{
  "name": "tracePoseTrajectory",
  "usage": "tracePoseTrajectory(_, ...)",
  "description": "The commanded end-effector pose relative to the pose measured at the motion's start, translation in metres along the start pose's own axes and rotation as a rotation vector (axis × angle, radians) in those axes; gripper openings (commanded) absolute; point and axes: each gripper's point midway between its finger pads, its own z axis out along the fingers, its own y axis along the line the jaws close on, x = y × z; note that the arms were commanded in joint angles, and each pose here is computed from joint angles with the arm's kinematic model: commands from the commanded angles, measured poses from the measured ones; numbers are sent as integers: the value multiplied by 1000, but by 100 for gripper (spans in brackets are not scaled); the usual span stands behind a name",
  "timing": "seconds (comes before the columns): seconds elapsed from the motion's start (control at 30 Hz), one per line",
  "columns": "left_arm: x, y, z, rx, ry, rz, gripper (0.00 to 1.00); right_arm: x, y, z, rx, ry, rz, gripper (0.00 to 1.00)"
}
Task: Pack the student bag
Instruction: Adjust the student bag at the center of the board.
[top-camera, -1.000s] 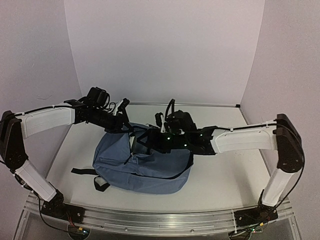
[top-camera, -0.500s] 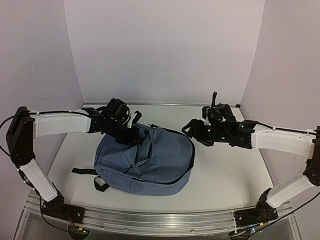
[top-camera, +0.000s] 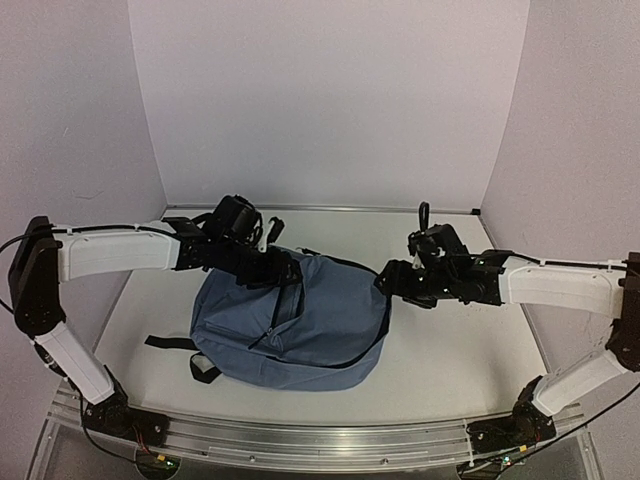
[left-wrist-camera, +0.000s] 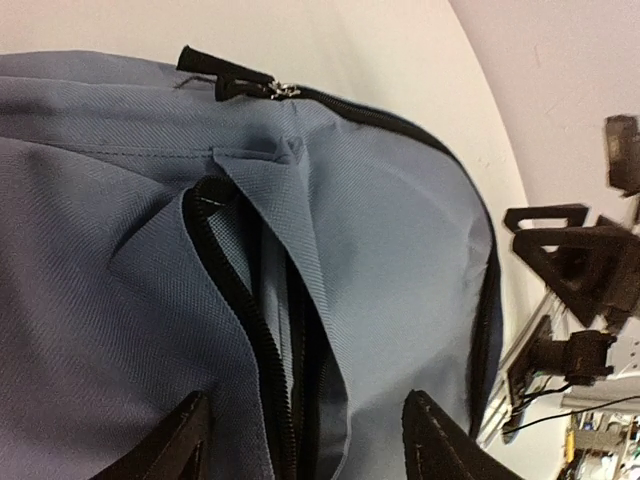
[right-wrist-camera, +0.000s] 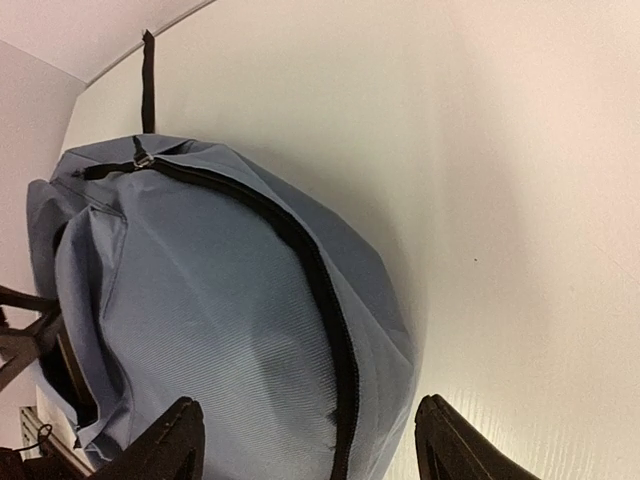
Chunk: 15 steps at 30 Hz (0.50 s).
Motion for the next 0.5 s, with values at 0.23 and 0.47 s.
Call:
tracePoseTrajectory(0.23,-3,51,-94,-14,-134,-292,82,13,-10,32,78,60,-70,25)
tracePoseTrajectory(0.47,37,114,-132,-209,-174,-428,89,22,-20,18,73,59,21,0)
